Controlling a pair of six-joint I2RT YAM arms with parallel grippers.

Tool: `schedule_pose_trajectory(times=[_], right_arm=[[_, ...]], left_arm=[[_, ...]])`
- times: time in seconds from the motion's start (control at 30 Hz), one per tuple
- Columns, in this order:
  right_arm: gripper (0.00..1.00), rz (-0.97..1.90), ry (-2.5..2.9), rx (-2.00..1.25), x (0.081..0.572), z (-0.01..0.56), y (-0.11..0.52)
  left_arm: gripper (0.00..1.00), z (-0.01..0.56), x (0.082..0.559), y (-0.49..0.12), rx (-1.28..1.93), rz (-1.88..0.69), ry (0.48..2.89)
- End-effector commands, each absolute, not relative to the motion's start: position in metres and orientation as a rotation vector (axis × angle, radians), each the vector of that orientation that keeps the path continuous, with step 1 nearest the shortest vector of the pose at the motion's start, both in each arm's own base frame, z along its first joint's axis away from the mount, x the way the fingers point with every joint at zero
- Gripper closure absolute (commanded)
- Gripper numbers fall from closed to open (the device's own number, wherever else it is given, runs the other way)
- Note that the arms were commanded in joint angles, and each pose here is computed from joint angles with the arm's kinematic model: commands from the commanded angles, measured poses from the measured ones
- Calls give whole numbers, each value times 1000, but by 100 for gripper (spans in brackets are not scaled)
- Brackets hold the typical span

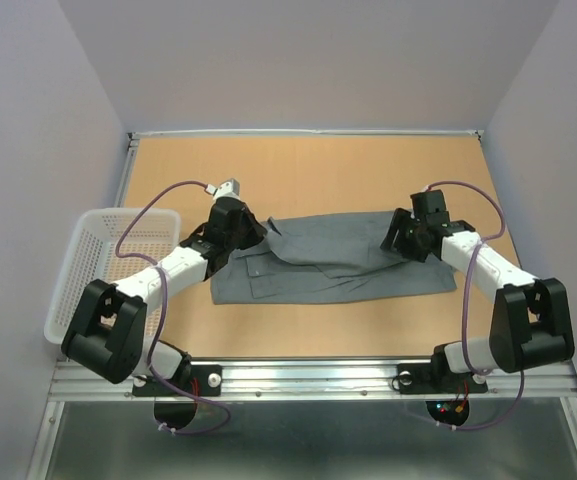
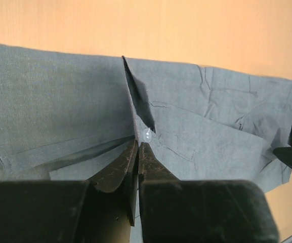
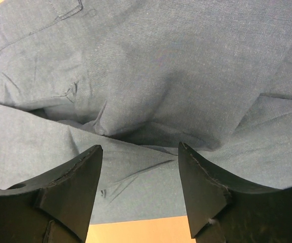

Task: Fold and stack the long sleeve shirts
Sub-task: Fold the shirt

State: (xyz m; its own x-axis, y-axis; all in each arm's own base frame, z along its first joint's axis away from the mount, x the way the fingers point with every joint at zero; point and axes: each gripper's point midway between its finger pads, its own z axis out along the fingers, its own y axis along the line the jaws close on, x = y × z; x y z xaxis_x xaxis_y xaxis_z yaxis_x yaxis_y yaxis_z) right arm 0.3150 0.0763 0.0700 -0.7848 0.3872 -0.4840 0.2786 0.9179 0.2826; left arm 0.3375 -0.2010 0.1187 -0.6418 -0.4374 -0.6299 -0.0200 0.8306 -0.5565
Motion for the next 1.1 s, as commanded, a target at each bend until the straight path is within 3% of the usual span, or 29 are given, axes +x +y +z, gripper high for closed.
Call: schedule_pose_trajectory(times=[0.0, 0.2, 0.4, 0.67, 1.07], right_arm=[[31, 301, 2483, 525, 311, 84, 78], [31, 332, 2415, 740, 294, 79, 61], [35, 576, 2328, 868, 290, 74, 68], [39, 767, 2239, 835, 301, 76, 87], [44, 815, 2216, 895, 299, 56, 90]], left_arm=[[87, 114, 341, -205, -316, -646, 2183], [86, 118, 346, -210, -289, -644, 2178], [86, 125, 351, -210, -256, -633, 2157], [84, 138, 355, -206, -213, -609, 2099], [83, 141, 361, -209, -210, -608, 2088]])
